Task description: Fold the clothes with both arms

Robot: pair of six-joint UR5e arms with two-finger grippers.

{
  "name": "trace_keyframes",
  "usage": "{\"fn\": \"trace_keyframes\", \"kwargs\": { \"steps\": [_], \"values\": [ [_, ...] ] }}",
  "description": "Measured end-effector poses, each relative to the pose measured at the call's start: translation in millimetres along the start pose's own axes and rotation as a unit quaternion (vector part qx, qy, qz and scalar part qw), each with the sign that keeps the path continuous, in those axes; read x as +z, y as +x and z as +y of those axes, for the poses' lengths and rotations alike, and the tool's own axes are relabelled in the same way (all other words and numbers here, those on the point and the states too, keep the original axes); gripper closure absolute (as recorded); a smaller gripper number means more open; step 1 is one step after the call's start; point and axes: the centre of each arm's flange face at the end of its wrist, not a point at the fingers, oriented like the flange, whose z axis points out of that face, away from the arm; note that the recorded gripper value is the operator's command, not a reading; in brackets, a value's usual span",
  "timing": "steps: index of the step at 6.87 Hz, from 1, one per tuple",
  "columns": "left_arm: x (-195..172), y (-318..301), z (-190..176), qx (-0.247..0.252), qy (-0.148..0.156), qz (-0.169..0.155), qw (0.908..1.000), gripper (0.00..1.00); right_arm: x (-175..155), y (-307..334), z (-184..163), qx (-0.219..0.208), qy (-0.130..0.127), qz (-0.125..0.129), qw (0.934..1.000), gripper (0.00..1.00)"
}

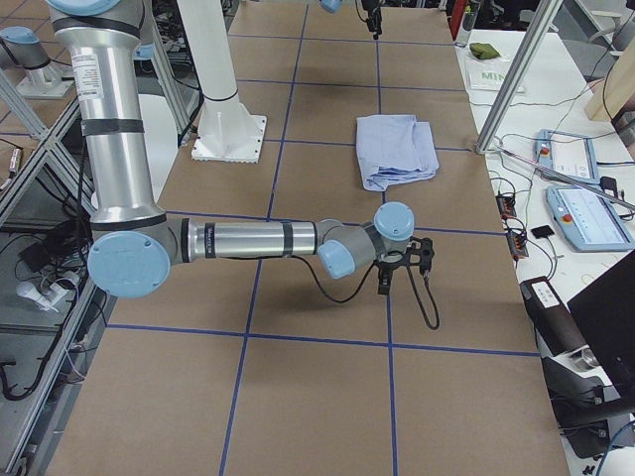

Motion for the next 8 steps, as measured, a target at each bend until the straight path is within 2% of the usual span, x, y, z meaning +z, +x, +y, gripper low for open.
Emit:
{"fn": "trace_keyframes", "kwargs": {
  "steps": [1, 2, 5, 7, 8],
  "values": [
    [-14, -34, 11, 0.019, -0.019, -0.017, 0.9995, 0.03, -11, 32, 9, -0.034, -0.009, 0.012, 0.9993, 0.0],
    [-29, -61, 15, 0.03, -0.041, -0.032, 0.9982, 0.0, -29, 59, 12, -0.054, -0.02, 0.023, 0.9981, 0.0],
    [-68, -112, 18, -0.006, -0.066, -0.064, 0.9957, 0.0, -51, 83, 17, -0.055, -0.055, 0.047, 0.9959, 0.0],
    [-84, -131, 25, -0.018, -0.071, -0.054, 0.9958, 0.0, -66, 69, 19, -0.043, -0.067, 0.052, 0.9955, 0.0],
    [-97, -140, 28, -0.026, -0.063, -0.042, 0.9968, 0.0, -75, 64, 19, -0.041, -0.066, 0.053, 0.9956, 0.0]
  ]
}}
